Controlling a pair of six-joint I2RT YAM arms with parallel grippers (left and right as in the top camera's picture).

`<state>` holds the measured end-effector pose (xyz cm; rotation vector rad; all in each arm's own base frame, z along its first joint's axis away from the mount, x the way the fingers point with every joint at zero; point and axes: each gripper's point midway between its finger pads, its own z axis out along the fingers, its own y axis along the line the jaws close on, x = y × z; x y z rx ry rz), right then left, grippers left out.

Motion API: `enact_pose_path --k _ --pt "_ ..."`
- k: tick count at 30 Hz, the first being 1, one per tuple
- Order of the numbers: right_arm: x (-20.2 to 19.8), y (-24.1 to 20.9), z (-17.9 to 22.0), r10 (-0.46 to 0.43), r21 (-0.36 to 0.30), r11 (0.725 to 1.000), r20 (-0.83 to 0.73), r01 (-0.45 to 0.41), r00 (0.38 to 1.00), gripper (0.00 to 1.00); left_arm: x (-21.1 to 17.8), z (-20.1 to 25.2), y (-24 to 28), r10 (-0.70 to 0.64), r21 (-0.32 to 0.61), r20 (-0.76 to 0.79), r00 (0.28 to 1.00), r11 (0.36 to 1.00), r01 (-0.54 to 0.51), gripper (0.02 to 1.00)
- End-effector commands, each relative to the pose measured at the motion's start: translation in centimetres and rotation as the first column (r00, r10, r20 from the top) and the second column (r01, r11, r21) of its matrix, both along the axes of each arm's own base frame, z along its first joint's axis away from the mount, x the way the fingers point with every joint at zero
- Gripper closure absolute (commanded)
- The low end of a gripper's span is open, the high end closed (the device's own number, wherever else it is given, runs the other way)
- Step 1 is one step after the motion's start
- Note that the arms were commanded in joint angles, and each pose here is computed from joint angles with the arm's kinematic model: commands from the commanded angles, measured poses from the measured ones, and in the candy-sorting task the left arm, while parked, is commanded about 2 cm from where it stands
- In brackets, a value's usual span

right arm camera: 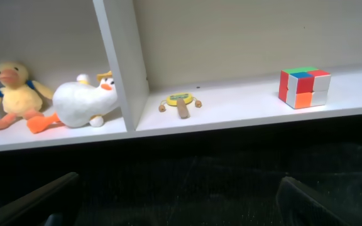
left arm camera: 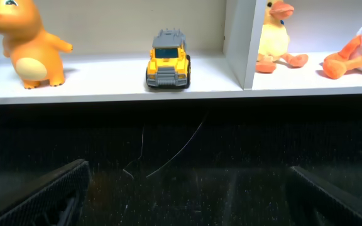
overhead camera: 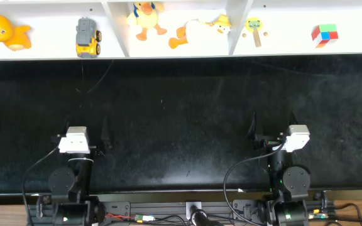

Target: Store Toys

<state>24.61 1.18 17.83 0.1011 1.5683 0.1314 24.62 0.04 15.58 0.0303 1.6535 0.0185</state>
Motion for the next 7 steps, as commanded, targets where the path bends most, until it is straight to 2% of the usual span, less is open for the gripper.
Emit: enact_pose_path --k 1,7 --pt "0.02 0.02 -0.38 0.000 0.004 1.000 -0.002 0.000 1.000 0.005 -0.04 0.04 -0.02 0.001 -0.007 0.004 1.000 1.000 -0.001 0.020" --pt "0.02 0.02 -0.39 0.000 0.004 1.000 -0.002 0.000 1.000 0.005 -0.04 0.04 -0.02 0.001 -0.007 0.004 1.000 1.000 -0.001 0.020"
